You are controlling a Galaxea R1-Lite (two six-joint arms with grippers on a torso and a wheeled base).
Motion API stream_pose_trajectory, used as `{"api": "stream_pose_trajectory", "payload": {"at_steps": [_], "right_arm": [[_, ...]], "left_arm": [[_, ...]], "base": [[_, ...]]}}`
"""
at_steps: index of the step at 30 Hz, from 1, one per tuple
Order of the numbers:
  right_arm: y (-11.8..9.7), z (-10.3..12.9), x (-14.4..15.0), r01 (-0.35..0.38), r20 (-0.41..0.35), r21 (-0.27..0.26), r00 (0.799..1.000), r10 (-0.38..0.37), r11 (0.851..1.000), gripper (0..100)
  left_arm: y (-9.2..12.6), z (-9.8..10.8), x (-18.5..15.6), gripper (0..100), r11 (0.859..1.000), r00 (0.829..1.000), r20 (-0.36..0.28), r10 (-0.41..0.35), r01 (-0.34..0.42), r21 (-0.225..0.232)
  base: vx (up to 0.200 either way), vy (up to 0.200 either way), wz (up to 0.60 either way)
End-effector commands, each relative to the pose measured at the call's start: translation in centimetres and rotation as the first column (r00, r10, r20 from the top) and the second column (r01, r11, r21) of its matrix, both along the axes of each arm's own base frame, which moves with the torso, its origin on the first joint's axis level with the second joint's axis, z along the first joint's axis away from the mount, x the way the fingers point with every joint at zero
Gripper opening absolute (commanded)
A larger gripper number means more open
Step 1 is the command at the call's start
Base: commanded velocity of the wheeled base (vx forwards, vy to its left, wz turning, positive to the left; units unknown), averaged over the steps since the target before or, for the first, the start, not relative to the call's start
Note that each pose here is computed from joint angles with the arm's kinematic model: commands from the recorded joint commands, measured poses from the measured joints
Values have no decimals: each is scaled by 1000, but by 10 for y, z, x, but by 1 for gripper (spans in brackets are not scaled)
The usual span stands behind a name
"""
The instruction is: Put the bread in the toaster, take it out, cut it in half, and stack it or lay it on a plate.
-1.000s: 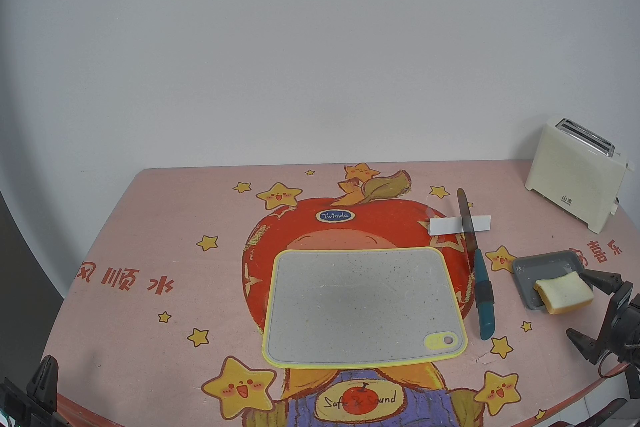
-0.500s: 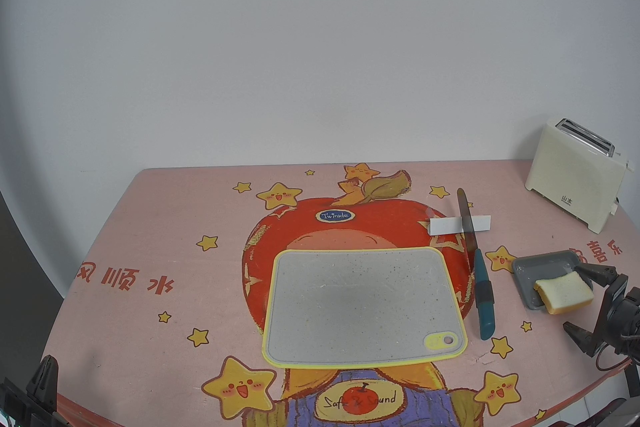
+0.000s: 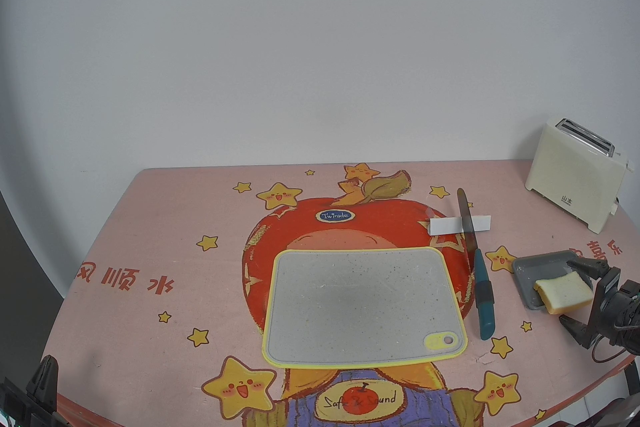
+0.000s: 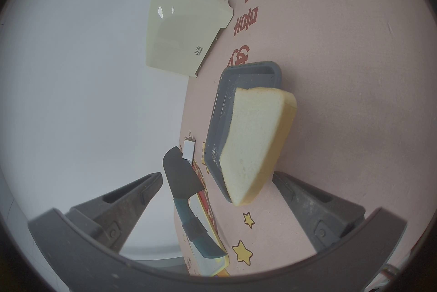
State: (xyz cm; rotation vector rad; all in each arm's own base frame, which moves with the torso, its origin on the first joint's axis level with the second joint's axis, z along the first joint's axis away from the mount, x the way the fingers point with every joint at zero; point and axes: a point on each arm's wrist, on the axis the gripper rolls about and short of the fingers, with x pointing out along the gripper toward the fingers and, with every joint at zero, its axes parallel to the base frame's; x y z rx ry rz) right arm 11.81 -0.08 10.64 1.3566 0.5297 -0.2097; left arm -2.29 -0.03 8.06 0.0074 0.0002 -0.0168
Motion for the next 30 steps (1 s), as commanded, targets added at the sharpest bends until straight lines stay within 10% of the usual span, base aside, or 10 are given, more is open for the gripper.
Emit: {"api": "stream_pose_trajectory", "payload": {"at_steps": [1,30], "right_arm": [[0,-1,1,0,-9,0,1000,0,1000,100],[-2,5,5,14,53,3,999,-14,1000,100]], "left_arm": [[0,-5,0,0,1000,1000,-1,0,0,0],[0,-5,0,0,1000,1000,-1,0,0,0]], "base": [[0,0,0],[0,0,0]]}}
